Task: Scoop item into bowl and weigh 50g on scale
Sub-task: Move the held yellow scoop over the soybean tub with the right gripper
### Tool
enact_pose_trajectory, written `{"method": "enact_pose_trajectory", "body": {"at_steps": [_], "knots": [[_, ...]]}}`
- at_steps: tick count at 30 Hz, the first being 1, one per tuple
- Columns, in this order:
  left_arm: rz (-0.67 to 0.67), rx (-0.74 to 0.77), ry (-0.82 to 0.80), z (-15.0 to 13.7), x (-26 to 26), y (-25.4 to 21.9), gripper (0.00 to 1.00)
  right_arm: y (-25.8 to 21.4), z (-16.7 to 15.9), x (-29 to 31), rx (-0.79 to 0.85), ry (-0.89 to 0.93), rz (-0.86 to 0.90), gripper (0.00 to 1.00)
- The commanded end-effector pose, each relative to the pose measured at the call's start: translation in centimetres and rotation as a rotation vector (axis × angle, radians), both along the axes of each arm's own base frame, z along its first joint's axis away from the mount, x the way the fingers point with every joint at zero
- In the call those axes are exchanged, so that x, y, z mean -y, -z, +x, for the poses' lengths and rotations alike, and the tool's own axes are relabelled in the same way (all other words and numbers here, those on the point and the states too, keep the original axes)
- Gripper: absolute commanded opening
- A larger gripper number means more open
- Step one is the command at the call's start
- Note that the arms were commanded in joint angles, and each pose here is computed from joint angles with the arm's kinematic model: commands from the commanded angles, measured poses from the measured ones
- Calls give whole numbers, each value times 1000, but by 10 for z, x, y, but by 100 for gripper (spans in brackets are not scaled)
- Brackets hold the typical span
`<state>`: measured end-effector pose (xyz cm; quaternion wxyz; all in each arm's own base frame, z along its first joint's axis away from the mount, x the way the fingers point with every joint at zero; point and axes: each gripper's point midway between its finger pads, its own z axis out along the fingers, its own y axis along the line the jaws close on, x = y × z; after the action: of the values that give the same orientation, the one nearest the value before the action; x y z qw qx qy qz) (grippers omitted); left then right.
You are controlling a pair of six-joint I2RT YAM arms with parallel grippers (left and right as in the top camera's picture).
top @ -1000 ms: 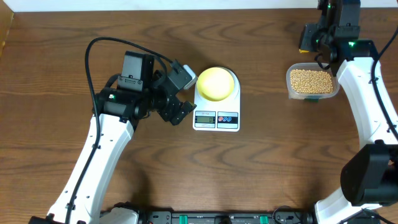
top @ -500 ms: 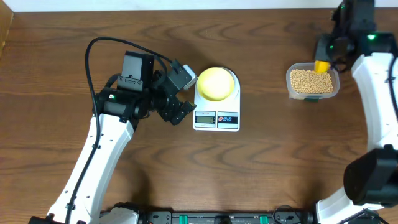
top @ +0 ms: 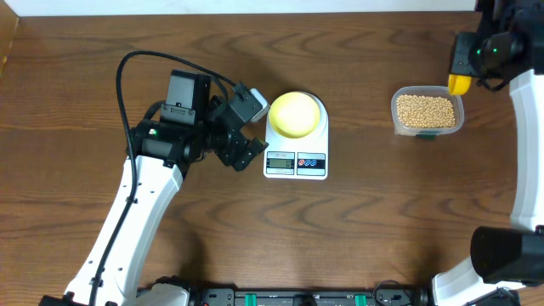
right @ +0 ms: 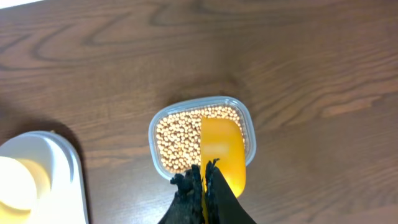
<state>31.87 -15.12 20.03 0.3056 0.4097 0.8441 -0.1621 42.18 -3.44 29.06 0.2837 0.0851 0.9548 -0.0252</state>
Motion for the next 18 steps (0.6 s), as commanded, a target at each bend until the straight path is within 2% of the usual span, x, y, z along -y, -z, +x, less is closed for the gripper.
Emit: {"method": "enact_pose_trajectory", "body": {"at_steps": [1,6,18], "knots": [[10,-1,-1,-2,-3,4,88,-41,-5,1,93,-25,-30,1],[11,-1,0,-2,-3,4,88,-48,-5,2,106,-34,-39,1],[11,-1,0,-2,-3,4,88,8,-2,8,-89,-22,-23,1]]}}
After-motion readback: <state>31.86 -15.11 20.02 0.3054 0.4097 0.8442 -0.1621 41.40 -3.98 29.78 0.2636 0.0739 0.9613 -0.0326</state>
